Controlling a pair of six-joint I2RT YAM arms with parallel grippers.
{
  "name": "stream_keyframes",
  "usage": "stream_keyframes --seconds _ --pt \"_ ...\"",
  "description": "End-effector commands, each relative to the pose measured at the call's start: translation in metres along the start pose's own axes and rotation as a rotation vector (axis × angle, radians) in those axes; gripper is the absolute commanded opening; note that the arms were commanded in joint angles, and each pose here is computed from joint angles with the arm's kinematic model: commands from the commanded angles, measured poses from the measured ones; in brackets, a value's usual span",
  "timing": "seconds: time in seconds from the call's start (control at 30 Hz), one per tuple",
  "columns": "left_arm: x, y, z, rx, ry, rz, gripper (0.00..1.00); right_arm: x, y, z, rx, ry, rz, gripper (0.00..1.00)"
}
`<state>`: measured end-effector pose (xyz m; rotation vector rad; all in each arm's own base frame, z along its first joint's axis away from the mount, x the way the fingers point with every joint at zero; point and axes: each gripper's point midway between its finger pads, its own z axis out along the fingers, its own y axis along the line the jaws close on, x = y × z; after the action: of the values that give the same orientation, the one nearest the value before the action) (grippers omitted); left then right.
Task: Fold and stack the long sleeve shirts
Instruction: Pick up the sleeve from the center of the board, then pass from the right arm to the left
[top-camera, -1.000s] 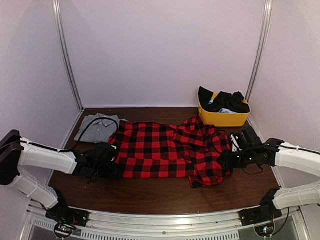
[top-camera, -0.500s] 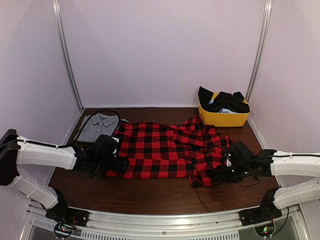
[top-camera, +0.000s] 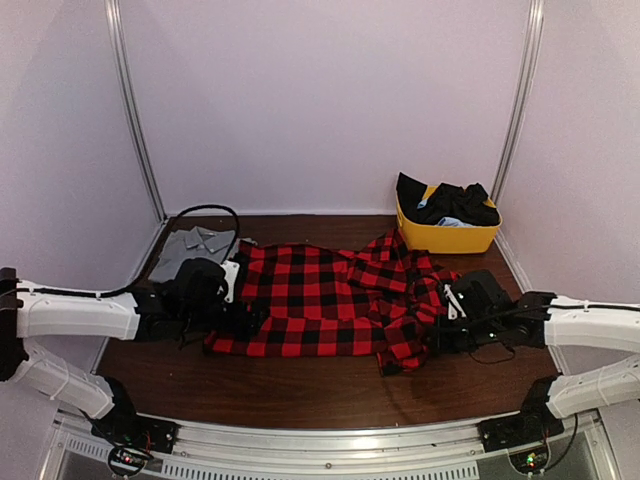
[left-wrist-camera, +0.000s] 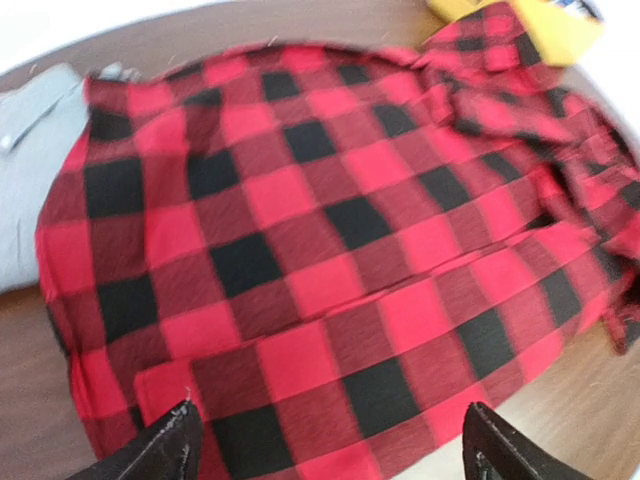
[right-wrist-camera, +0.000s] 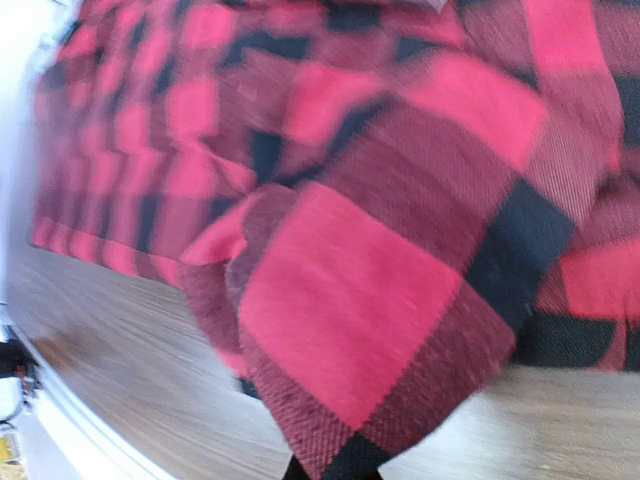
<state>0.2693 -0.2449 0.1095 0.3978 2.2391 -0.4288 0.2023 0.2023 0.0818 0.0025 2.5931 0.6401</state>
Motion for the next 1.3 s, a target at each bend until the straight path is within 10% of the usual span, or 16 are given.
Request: stream_keyframes --seconds 0.0,0.93,1.27 --pt "-0.051 -0.046 -0.024 0.241 -0.19 0.033 0.92 -0.059 0.064 -0.035 -0.197 -0.153 -0.032 0.0" --pt "-0.063 -0.201 0.001 0.775 -0.202 0.159 0.97 -0.15 0.094 -0.054 -0.469 -0.3 0.066 0.0" --pt "-0.064 -0.237 0.035 0.684 -0.235 0.249 0.94 -0.146 0.097 -0.057 -0.504 -0.293 0.096 0.0"
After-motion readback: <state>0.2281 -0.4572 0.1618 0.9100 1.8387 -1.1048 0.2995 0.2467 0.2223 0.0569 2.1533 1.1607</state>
